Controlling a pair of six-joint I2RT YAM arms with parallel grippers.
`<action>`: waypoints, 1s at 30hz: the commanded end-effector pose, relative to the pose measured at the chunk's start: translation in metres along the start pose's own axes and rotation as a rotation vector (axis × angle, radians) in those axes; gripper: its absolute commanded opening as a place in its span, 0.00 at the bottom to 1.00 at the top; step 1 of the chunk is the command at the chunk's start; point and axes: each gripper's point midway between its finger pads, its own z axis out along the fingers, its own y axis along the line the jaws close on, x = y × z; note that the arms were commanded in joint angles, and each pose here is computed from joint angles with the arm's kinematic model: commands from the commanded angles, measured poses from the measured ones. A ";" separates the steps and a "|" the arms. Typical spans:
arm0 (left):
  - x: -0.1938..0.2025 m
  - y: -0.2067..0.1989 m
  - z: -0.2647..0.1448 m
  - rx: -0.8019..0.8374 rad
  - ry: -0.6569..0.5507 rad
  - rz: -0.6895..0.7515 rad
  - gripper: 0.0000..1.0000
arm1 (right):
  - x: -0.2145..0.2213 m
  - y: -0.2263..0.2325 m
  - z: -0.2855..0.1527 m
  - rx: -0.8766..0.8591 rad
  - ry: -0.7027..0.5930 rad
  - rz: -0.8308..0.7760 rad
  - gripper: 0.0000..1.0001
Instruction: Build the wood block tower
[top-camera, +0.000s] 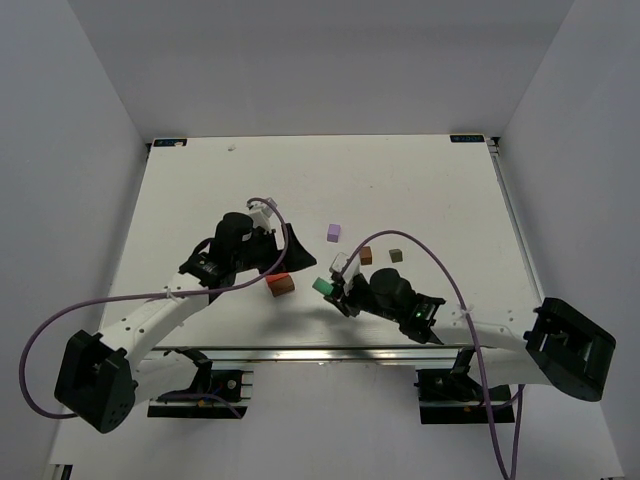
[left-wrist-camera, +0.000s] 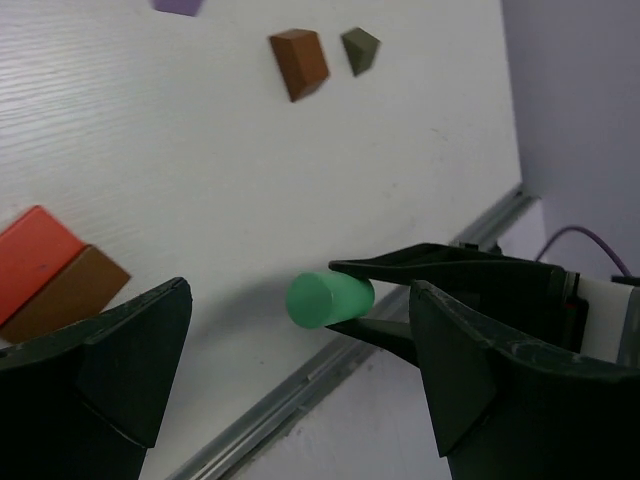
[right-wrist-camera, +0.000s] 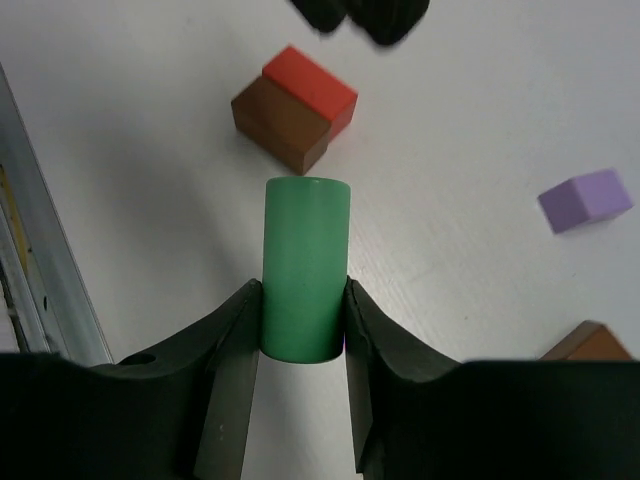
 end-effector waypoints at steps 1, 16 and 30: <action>0.006 -0.039 -0.003 0.224 0.052 0.058 0.98 | -0.050 -0.013 -0.005 0.050 -0.183 -0.065 0.12; 0.016 -0.027 0.006 0.192 0.065 0.043 0.80 | -0.077 -0.027 -0.005 0.112 -0.273 -0.042 0.10; 0.018 -0.044 0.012 0.314 0.075 -0.010 0.60 | -0.085 -0.024 -0.003 0.095 -0.311 -0.063 0.06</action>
